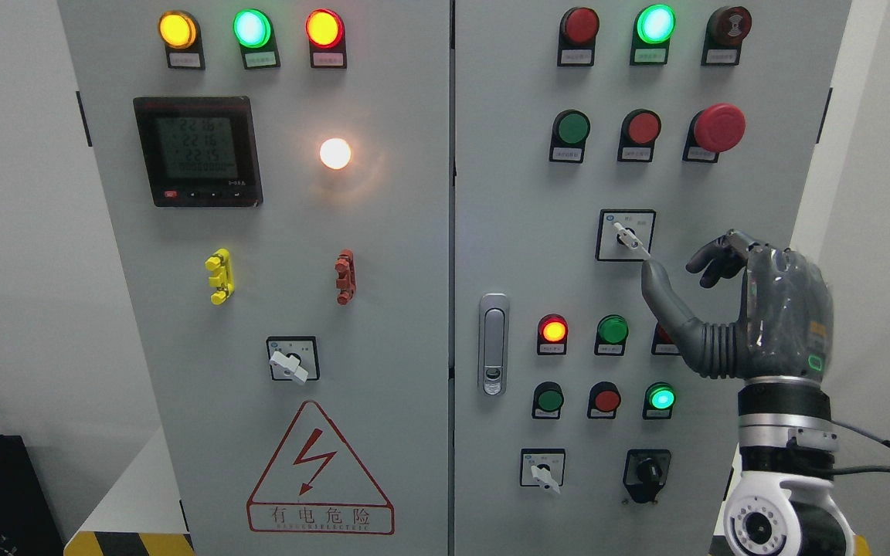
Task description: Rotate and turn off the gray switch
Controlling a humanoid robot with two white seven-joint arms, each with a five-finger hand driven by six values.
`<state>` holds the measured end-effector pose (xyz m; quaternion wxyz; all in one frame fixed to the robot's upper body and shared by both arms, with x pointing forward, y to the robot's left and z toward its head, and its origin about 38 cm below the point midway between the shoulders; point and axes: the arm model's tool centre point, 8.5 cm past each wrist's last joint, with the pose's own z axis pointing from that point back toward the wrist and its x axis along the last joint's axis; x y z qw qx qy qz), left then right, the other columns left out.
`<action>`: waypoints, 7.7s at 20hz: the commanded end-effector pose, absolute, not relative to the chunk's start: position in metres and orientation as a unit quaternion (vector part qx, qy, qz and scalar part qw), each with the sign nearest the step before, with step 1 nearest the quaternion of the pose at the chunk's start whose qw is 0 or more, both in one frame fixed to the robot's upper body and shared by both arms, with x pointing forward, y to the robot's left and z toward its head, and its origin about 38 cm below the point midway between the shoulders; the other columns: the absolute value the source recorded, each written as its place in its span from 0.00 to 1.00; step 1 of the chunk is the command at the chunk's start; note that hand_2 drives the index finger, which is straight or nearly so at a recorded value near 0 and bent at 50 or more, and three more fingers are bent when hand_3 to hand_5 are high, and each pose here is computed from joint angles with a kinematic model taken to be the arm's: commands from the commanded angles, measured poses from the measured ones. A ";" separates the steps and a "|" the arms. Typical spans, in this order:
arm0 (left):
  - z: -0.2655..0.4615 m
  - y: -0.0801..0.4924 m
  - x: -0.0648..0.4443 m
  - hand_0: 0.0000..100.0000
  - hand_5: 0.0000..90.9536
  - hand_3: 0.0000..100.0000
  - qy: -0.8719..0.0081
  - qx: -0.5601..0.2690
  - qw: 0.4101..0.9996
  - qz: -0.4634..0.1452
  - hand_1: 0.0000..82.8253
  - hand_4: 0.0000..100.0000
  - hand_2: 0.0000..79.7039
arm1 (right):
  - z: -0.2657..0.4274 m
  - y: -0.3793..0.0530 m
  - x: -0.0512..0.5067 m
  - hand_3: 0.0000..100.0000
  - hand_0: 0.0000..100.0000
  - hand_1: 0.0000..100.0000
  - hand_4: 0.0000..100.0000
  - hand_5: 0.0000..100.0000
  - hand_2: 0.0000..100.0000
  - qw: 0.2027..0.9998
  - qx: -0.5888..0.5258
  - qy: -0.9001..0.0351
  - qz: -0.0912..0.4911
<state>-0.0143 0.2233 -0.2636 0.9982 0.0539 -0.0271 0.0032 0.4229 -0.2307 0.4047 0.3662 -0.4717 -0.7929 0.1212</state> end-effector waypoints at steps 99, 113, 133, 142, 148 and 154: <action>-0.263 0.223 -0.022 0.12 0.00 0.00 -0.015 0.054 0.998 0.014 0.47 0.00 0.00 | 0.422 -0.202 0.452 0.83 0.24 0.37 0.75 0.95 0.68 0.370 -0.471 -0.788 0.143; -0.263 0.223 -0.023 0.12 0.00 0.00 -0.014 0.054 0.998 0.015 0.47 0.00 0.00 | 0.422 -0.196 0.454 0.87 0.41 0.39 0.76 0.95 0.71 0.373 -0.466 -0.789 0.147; -0.263 0.223 -0.023 0.12 0.00 0.00 -0.015 0.055 0.998 0.014 0.47 0.00 0.00 | 0.422 -0.193 0.456 0.91 0.47 0.36 0.78 0.97 0.75 0.375 -0.461 -0.791 0.147; -0.263 0.223 -0.023 0.12 0.00 0.00 -0.015 0.055 0.998 0.015 0.47 0.00 0.00 | 0.422 -0.189 0.457 0.93 0.50 0.34 0.79 0.97 0.75 0.380 -0.453 -0.792 0.153; -0.263 0.223 -0.022 0.12 0.00 0.00 -0.015 0.055 0.998 0.014 0.47 0.00 0.00 | 0.422 -0.188 0.457 0.93 0.52 0.33 0.79 0.98 0.75 0.380 -0.453 -0.792 0.152; -0.263 0.223 -0.023 0.12 0.00 0.00 -0.014 0.054 0.998 0.015 0.47 0.00 0.00 | 0.422 -0.188 0.457 0.93 0.52 0.31 0.79 0.98 0.76 0.380 -0.453 -0.792 0.152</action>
